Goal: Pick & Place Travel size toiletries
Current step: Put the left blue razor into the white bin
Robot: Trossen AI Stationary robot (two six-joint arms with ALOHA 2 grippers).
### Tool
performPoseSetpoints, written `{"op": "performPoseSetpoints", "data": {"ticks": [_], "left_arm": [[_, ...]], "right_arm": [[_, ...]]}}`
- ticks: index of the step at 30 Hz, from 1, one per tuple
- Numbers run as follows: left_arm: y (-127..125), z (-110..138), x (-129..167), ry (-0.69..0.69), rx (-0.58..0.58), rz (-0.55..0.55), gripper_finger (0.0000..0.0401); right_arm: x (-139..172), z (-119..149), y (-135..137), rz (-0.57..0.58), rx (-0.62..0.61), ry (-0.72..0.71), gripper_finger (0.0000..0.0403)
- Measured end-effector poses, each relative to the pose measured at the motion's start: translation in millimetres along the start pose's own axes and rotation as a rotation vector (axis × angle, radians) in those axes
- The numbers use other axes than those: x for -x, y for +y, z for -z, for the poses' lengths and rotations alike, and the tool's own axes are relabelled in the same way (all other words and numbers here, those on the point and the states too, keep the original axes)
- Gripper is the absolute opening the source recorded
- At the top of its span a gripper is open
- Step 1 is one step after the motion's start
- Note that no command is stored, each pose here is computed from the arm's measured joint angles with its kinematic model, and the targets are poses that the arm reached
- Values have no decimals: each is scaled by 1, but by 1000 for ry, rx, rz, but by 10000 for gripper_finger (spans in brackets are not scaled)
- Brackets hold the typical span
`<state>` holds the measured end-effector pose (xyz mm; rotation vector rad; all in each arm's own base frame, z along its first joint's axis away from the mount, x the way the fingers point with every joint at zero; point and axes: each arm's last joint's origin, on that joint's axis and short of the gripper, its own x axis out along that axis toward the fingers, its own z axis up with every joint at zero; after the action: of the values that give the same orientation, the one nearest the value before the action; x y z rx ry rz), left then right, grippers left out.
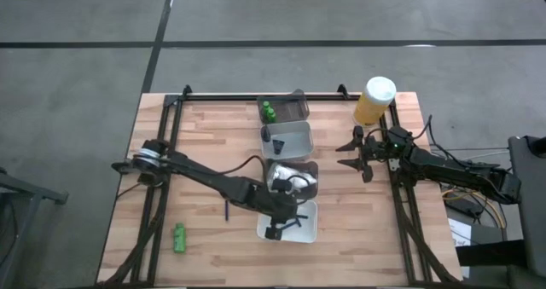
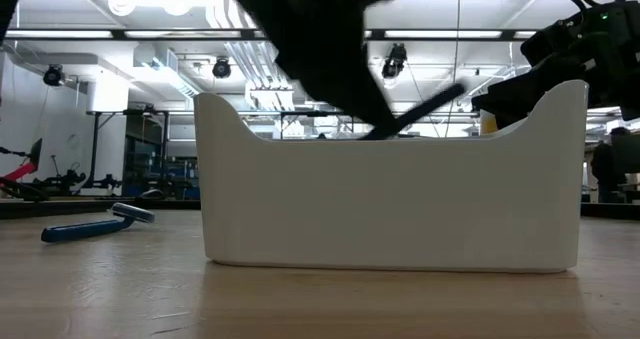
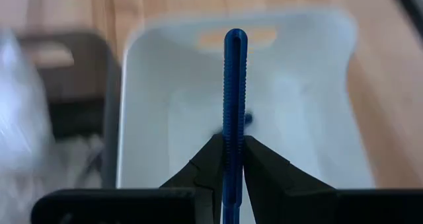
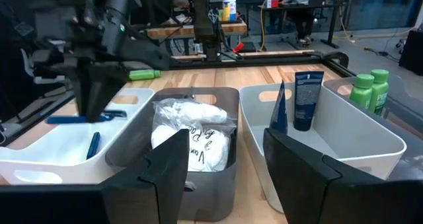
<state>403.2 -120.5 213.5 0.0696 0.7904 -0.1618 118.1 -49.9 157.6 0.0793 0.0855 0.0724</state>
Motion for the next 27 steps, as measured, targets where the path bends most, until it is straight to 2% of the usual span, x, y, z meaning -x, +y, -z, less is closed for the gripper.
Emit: {"op": "performPoseSetpoints", "data": {"ticks": [15,27], "left_arm": [[3,33,-19,104,78,-34,53],[4,43,-23,106,96,-37,53]], "right_arm": [[0,0,0,1,0,0,142],[0,0,0,1,0,0,105]]}}
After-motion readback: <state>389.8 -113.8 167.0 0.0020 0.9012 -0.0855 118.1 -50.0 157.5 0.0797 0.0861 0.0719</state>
